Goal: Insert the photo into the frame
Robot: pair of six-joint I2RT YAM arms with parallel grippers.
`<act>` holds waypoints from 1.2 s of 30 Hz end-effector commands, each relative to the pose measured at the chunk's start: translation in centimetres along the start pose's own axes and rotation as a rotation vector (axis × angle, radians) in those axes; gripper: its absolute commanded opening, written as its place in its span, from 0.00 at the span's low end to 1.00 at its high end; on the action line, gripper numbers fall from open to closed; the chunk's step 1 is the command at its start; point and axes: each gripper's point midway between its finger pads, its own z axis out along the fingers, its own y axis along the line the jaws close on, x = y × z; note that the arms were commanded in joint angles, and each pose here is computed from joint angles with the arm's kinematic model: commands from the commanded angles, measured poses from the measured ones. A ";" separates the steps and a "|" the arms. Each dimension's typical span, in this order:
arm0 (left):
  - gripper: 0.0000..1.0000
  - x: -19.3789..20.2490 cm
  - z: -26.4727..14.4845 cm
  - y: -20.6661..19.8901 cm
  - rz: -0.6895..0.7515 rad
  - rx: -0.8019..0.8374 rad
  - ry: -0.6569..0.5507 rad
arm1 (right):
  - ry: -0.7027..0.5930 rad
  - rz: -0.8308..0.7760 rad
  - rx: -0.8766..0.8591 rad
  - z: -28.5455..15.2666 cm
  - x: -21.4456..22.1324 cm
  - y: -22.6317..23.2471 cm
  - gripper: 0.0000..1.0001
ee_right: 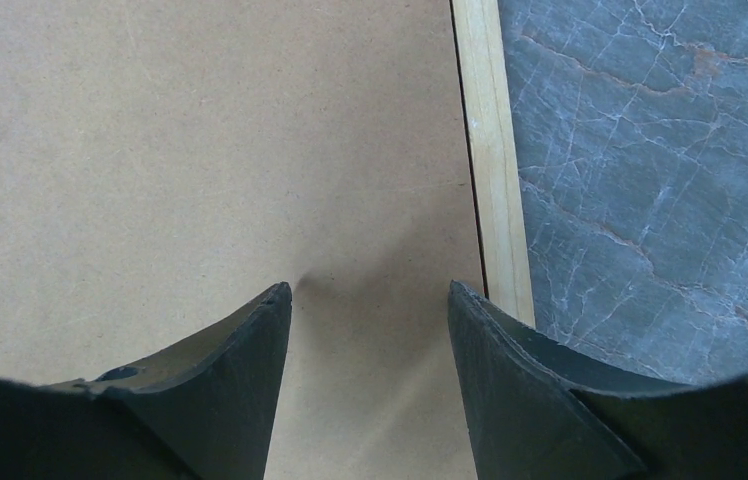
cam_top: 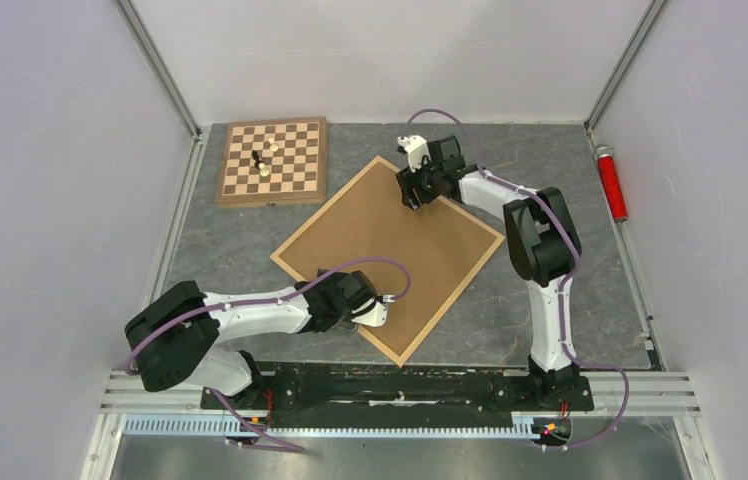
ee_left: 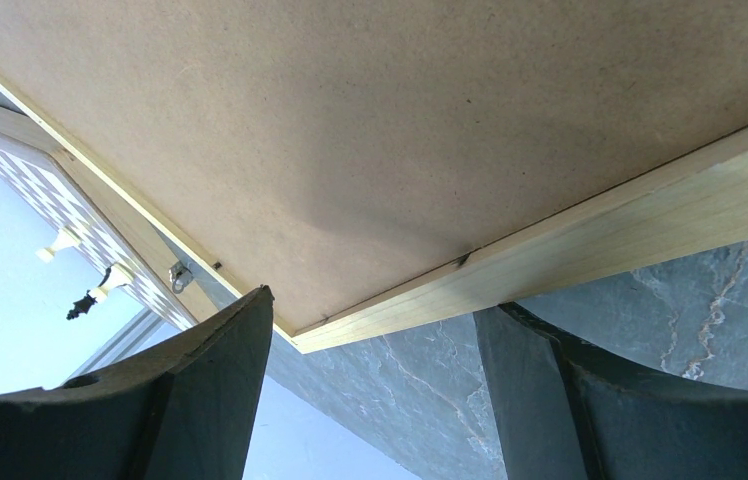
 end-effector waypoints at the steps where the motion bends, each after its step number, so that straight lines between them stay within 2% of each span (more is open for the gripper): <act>1: 0.80 -2.5 0.9 -1.8 -0.048 0.084 -0.129 | 0.462 0.093 -0.055 0.6 14.2 2.5 0.62; 13: 0.80 -2.3 0.6 -1.4 -0.046 0.079 -0.132 | 0.599 0.209 -0.195 -0.7 18.1 5.5 0.60; 22: 0.80 -2.4 0.4 -0.9 -0.040 0.068 -0.131 | 0.720 0.199 -0.251 -2.1 19.7 5.9 0.60; 36: 0.80 -2.4 -0.2 0.2 -0.045 0.045 -0.131 | 0.852 0.284 -0.433 -5.6 24.8 10.4 0.58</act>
